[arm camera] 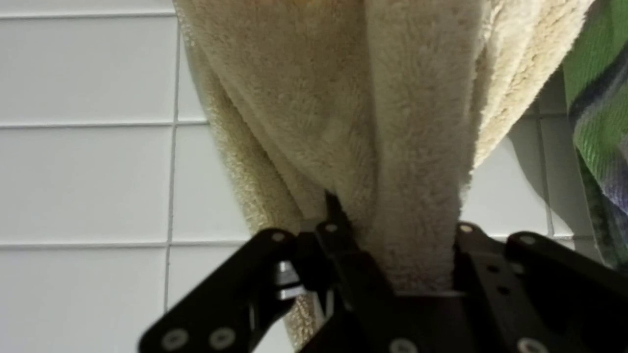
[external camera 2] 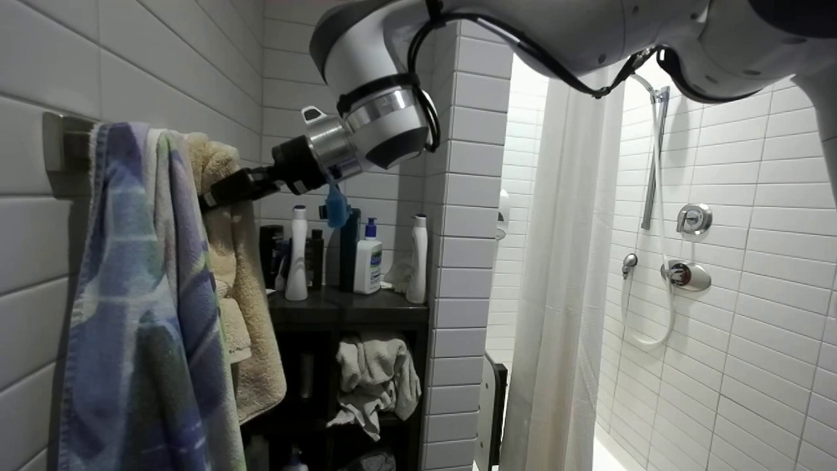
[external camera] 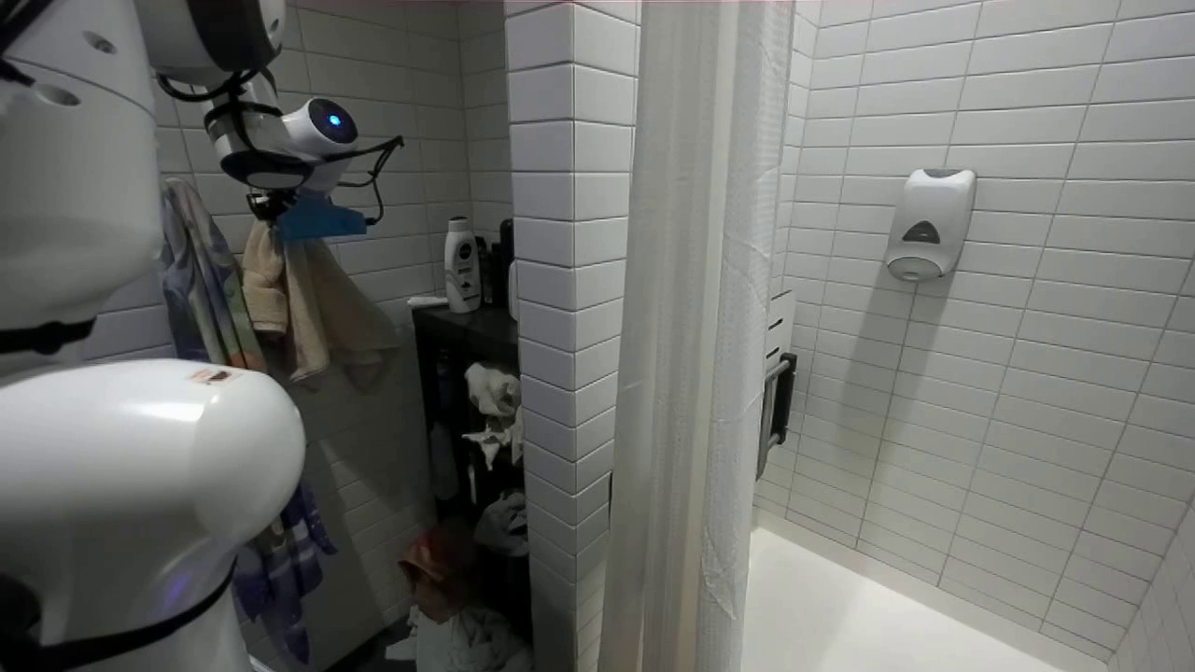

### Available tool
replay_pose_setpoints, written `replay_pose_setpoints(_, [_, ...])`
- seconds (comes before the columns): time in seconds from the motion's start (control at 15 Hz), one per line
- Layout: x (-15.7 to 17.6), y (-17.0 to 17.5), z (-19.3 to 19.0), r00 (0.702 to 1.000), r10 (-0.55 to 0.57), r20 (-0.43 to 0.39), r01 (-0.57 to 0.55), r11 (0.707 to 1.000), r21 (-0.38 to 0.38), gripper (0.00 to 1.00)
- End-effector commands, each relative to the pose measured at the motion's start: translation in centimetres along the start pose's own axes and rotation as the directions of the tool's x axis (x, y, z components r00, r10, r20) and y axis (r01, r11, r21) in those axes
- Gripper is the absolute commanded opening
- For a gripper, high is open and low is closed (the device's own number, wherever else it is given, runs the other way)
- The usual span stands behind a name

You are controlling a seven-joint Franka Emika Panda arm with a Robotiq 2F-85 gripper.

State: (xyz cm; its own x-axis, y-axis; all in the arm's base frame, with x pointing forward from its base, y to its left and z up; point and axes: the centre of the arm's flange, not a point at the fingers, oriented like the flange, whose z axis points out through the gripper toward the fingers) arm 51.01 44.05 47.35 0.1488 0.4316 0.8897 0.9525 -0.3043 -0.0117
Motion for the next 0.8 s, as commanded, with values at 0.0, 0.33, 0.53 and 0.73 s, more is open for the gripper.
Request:
replay_pose_setpoints(0.0, [2.8,-0.5,-2.5,0.998,0.005,-0.058,-0.007,0.999,-0.038,0.12])
replay_pose_setpoints(0.33, [5.2,-2.3,-4.5,0.996,-0.027,-0.082,0.021,0.997,-0.070,0.12])
replay_pose_setpoints(0.53, [5.4,-3.2,-5.8,0.997,-0.032,-0.072,0.025,0.995,-0.101,0.12])
replay_pose_setpoints(0.73, [5.5,-4.1,-7.9,0.998,-0.015,-0.066,0.005,0.988,-0.152,0.12])
